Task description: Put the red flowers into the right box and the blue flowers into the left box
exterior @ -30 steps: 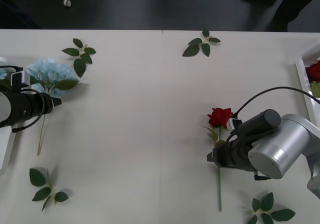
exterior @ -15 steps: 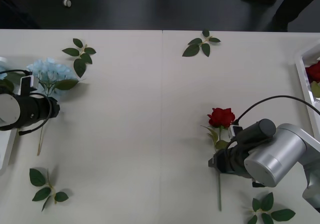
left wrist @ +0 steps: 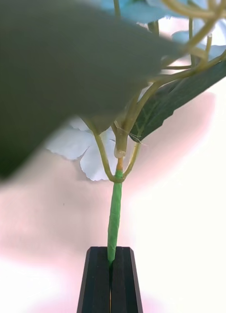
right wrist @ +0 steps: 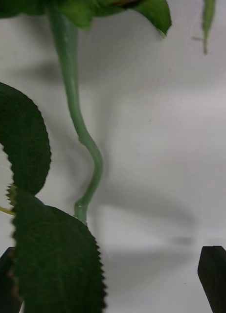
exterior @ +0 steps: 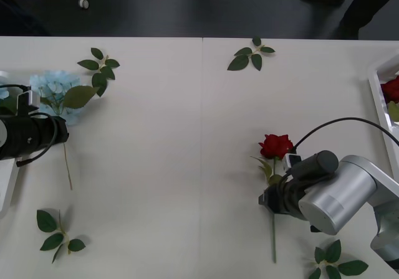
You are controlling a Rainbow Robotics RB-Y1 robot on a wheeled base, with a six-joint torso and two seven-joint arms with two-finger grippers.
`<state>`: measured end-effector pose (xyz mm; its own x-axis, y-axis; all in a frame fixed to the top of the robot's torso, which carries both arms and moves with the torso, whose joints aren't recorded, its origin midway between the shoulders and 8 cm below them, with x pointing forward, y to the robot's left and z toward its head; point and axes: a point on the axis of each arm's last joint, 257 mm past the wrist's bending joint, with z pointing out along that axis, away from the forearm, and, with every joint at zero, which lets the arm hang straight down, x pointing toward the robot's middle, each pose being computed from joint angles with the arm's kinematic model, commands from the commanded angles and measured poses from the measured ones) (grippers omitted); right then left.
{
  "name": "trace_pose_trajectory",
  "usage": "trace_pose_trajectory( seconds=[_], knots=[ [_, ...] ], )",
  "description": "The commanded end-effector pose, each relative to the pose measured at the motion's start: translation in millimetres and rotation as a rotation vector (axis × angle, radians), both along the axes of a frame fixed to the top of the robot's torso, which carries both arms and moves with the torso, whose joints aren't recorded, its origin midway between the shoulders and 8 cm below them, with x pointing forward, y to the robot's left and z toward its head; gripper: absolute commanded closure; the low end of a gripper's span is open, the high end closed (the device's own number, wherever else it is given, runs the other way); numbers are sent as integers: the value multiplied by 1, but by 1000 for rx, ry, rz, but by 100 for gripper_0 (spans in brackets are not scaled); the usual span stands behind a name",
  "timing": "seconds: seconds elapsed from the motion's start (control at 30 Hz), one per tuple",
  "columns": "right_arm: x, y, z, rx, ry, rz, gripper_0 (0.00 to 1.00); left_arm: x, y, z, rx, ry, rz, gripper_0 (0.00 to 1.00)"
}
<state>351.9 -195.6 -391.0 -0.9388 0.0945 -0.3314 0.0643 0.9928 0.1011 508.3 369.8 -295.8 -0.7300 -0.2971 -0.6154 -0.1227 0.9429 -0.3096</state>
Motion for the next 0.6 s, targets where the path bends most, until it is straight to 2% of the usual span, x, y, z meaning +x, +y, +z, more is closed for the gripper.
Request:
trace_pose_trajectory(
  seconds=[0.03, 0.4, 0.43, 0.47, 0.5, 0.57, 0.6],
  knots=[
    [-3, 9, -4, 34, -2, -45, 0, -18, 17, 46, 24, -76, -4, 100],
    [-4, 6, -12, 15, -2, -51, 1, -83, 19, 116, 20, -239, -19, 100],
    [-3, 6, -11, 13, -4, -48, 25, -89, 22, 125, 25, -260, -16, 100],
    [-4, 6, -12, 13, -2, -47, 38, -92, 24, 129, 28, -266, -12, 100],
    [-5, 5, -13, 11, 0, -45, 61, -98, 32, 137, 42, -286, 5, 100],
    [-6, 4, -13, 4, 3, -40, 98, -108, 46, 155, 52, -333, 38, 100],
    [-6, 3, -13, 2, 4, -40, 100, -110, 49, 159, 55, -346, 47, 100]
  ],
)
